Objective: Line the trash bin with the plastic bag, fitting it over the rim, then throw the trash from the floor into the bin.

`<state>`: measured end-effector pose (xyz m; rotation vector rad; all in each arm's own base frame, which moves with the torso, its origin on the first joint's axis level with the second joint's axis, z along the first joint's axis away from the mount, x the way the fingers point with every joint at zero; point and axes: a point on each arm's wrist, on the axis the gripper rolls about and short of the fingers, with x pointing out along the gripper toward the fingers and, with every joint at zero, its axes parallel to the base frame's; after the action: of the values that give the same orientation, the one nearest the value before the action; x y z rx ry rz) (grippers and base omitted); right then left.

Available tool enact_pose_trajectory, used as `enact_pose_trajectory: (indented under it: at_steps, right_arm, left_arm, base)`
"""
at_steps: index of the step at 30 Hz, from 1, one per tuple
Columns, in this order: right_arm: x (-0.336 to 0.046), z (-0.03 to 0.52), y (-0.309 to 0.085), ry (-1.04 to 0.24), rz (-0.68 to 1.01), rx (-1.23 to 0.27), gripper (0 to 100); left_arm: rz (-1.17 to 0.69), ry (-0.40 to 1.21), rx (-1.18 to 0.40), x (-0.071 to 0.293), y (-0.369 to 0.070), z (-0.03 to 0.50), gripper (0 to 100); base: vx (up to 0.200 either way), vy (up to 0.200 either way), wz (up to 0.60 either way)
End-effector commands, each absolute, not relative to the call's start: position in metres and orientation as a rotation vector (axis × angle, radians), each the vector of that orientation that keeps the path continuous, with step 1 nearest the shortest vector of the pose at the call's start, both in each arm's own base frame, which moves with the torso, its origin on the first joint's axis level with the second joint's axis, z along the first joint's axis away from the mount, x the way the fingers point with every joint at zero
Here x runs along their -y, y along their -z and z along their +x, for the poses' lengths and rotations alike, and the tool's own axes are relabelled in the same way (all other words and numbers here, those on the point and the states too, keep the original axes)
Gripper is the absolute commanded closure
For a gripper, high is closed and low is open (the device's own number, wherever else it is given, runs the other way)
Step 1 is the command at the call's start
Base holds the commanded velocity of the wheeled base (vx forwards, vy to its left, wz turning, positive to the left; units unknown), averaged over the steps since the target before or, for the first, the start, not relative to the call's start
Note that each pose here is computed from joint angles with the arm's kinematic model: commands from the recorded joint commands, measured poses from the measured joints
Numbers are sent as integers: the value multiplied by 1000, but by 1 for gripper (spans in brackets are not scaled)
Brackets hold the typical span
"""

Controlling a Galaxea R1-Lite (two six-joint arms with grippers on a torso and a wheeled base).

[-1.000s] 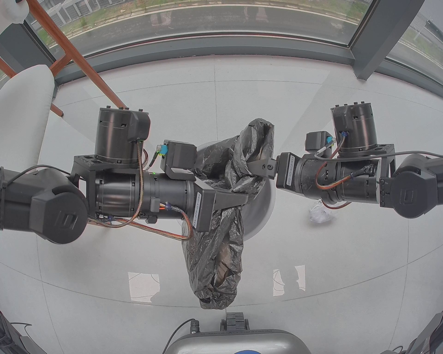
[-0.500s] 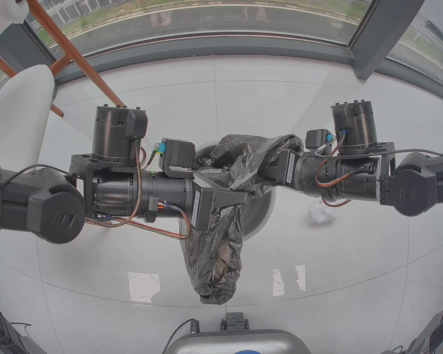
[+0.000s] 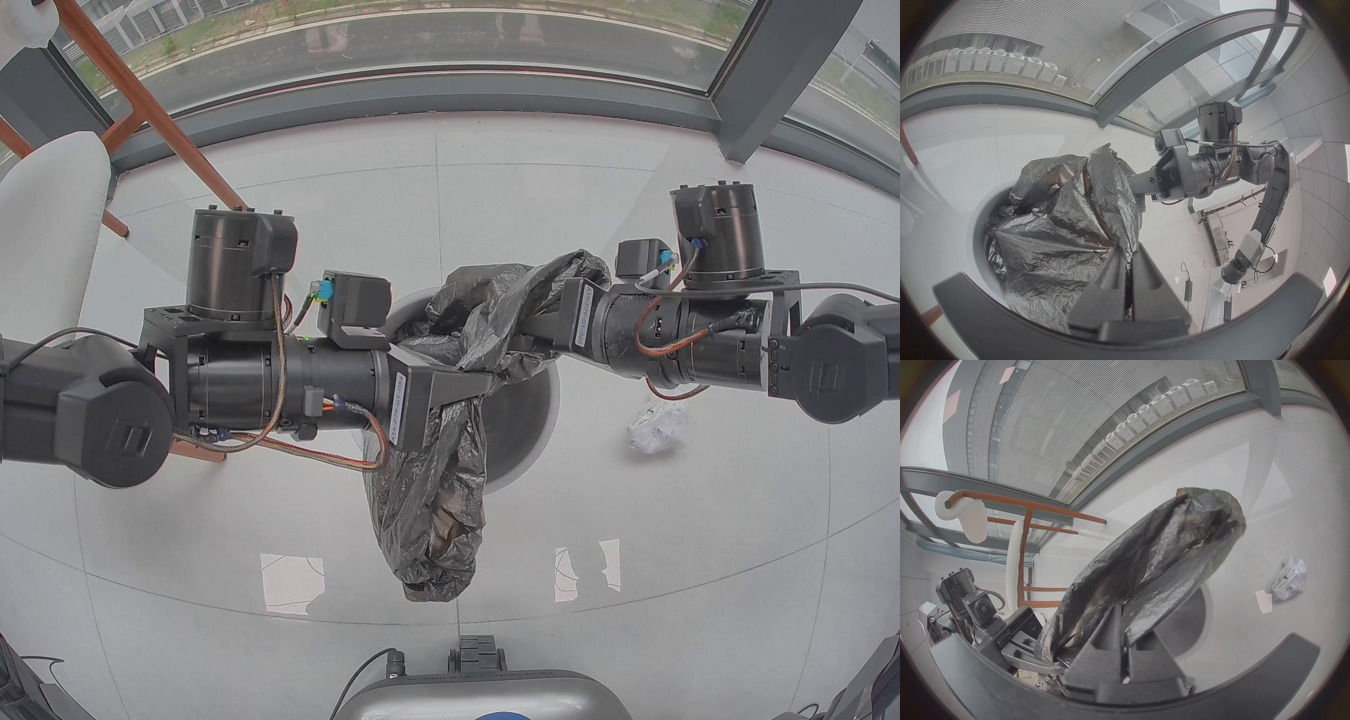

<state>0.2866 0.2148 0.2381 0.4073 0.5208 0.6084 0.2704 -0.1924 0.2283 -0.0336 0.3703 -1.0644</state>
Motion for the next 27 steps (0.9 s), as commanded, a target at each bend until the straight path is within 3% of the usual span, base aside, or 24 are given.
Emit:
enact_pose_trajectory:
  at_steps: [1,11,12,27]
  right_arm:
    - [-218,291,-238,-609,408,-517,100]
    - [-206,297,-224,-590,295,-521,100]
    - [-205,297,-224,-589,295,-519,100]
    - [-173,307,-220,-552,257,-518,100]
  left_arm:
    - [-35,1061,-361,194,-230,274,100]
    - [-34,1058,-392,199,-221,281,100]
    - [-34,1059,-395,199,-220,281,0]
    - [-26,957,-368,190,-220,303,0]
  base:
    - [0,0,0]
    - [0,0,0]
    - [0,0,0]
    - [0,0,0]
